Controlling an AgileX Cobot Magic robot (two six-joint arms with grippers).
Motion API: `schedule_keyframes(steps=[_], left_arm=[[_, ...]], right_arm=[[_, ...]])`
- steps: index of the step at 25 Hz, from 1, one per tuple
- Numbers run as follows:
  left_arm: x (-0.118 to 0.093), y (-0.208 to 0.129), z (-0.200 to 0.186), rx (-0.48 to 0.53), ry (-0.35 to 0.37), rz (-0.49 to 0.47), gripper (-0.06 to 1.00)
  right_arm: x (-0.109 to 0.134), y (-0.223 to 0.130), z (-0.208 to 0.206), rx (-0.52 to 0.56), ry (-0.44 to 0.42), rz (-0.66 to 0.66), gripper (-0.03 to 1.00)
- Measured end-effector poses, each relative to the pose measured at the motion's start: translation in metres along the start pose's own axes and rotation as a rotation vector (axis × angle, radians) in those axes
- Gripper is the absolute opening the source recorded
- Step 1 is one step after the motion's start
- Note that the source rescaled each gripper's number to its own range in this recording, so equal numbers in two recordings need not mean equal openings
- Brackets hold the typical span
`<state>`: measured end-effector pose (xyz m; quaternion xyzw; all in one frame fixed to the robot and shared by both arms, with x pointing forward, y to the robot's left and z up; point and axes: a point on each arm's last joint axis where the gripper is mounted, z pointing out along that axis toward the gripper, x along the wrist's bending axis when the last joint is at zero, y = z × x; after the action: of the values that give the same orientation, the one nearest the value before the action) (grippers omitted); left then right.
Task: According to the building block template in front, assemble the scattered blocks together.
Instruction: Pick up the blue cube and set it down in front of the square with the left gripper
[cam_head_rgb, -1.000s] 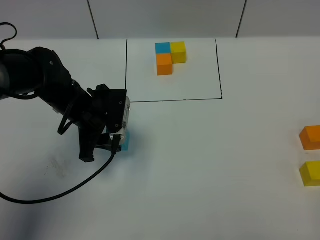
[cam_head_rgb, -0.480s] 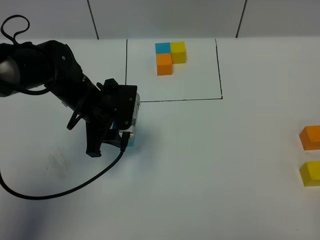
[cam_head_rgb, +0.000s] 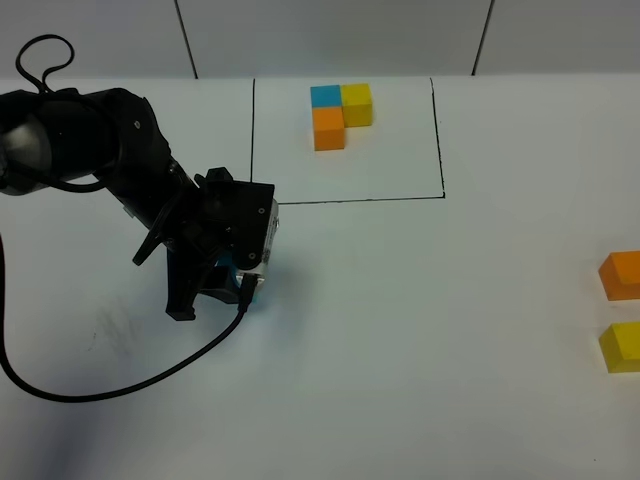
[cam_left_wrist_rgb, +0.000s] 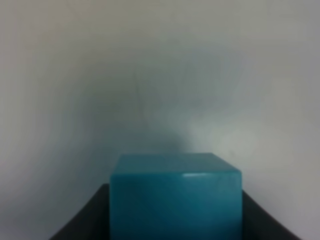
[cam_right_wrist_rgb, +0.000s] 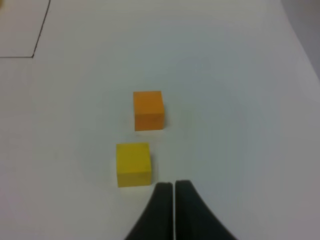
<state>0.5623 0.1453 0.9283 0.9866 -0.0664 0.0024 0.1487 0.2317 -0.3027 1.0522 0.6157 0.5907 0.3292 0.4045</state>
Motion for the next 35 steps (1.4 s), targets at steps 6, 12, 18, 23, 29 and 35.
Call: schedule_keyframes(steps=[6, 12, 18, 23, 29, 35], left_arm=[[0.002, 0.000, 0.001, 0.002, 0.021, 0.001, 0.54], [0.006, 0.006, 0.013, 0.006, 0.032, 0.018, 0.54], [0.020, 0.018, 0.019, -0.027, 0.050, 0.015, 0.54], [0.030, 0.026, 0.019, -0.050, 0.072, 0.019, 0.54], [0.032, 0.028, 0.028, -0.054, 0.059, 0.015, 0.54], [0.039, 0.029, 0.036, -0.064, 0.064, 0.002, 0.54]], right_arm=[[0.000, 0.000, 0.000, 0.000, 0.000, 0.000, 0.01], [0.000, 0.000, 0.000, 0.000, 0.000, 0.000, 0.01], [0.000, 0.000, 0.000, 0.000, 0.000, 0.000, 0.01], [0.000, 0.000, 0.000, 0.000, 0.000, 0.000, 0.01], [0.000, 0.000, 0.000, 0.000, -0.001, 0.000, 0.01], [0.000, 0.000, 0.000, 0.000, -0.002, -0.001, 0.01]])
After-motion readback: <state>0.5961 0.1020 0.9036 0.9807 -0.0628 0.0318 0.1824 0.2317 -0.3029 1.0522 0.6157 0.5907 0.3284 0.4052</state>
